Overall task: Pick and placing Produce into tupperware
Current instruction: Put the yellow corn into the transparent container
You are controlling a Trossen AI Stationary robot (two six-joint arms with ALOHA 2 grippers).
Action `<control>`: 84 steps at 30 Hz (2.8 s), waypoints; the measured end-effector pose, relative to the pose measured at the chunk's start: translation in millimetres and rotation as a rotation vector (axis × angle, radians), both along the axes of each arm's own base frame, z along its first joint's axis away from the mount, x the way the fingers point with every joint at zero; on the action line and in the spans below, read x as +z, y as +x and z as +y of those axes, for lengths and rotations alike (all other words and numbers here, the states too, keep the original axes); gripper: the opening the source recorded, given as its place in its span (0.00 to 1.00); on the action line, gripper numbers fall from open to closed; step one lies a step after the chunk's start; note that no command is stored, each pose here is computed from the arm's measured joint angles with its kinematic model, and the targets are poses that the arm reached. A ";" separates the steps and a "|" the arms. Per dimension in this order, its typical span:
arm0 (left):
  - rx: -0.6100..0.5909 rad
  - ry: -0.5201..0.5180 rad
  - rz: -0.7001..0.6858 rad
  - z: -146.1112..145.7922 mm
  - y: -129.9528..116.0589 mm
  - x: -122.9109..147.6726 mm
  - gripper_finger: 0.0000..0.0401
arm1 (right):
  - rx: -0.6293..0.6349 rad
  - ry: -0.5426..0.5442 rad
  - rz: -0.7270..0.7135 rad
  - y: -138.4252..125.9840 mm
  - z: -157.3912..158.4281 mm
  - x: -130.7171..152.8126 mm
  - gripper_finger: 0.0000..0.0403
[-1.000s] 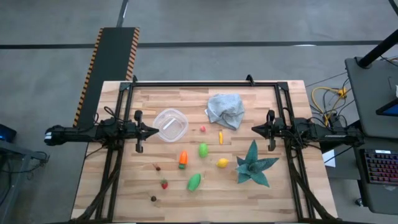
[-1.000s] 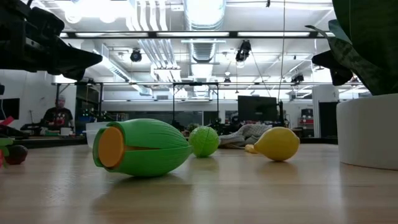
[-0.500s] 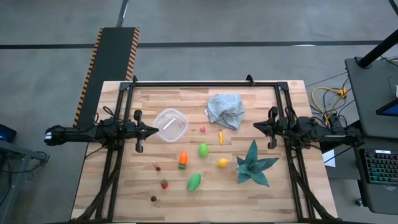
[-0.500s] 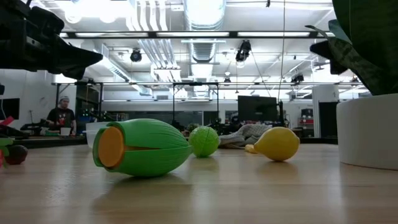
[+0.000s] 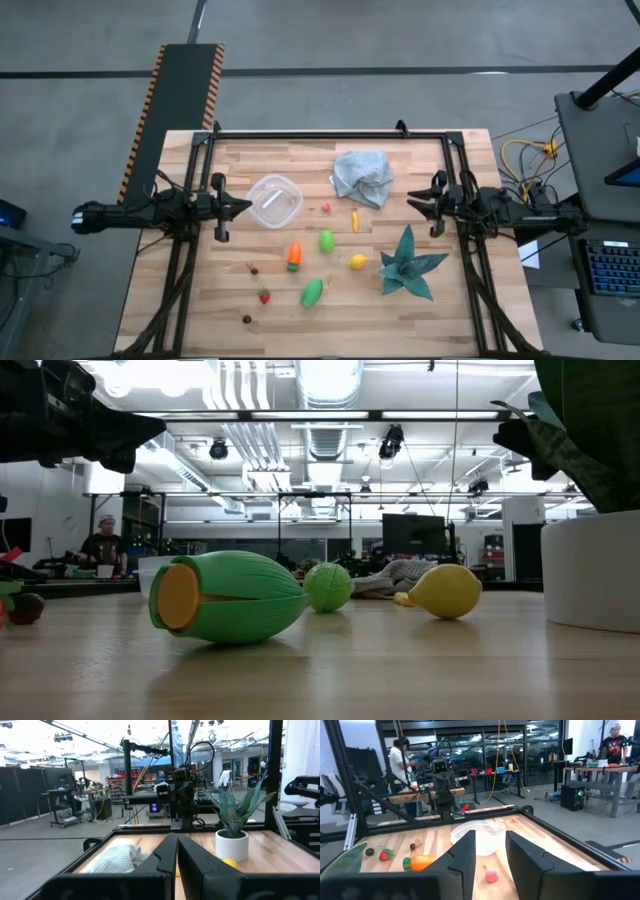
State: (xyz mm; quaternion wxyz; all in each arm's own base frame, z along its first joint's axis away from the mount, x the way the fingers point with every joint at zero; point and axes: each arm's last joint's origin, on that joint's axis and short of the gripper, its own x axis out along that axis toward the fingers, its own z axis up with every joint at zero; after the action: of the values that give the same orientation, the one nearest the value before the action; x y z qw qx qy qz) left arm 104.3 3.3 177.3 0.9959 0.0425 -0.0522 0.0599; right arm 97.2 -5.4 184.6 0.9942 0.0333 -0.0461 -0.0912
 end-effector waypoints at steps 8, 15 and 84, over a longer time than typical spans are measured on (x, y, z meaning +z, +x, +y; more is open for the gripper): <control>0.062 -0.009 -0.007 1.8 -0.4 1.4 0.05 | -0.063 -0.022 0.004 0.0 -1.8 14.9 0.40; 0.127 -0.020 -0.012 3.7 -0.8 4.2 0.23 | -0.109 -0.026 0.057 11.6 -3.0 65.4 0.53; 0.125 -0.022 -0.016 3.6 -0.8 4.5 0.31 | -0.507 0.648 1.222 256.8 -9.9 19.7 0.50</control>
State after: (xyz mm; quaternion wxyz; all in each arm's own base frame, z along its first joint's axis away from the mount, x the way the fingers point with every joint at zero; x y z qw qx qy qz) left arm 103.5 6.9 181.8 0.9902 0.0345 -0.0570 0.1227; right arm 354.0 -15.3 204.3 0.7313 0.2570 0.5391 -0.3296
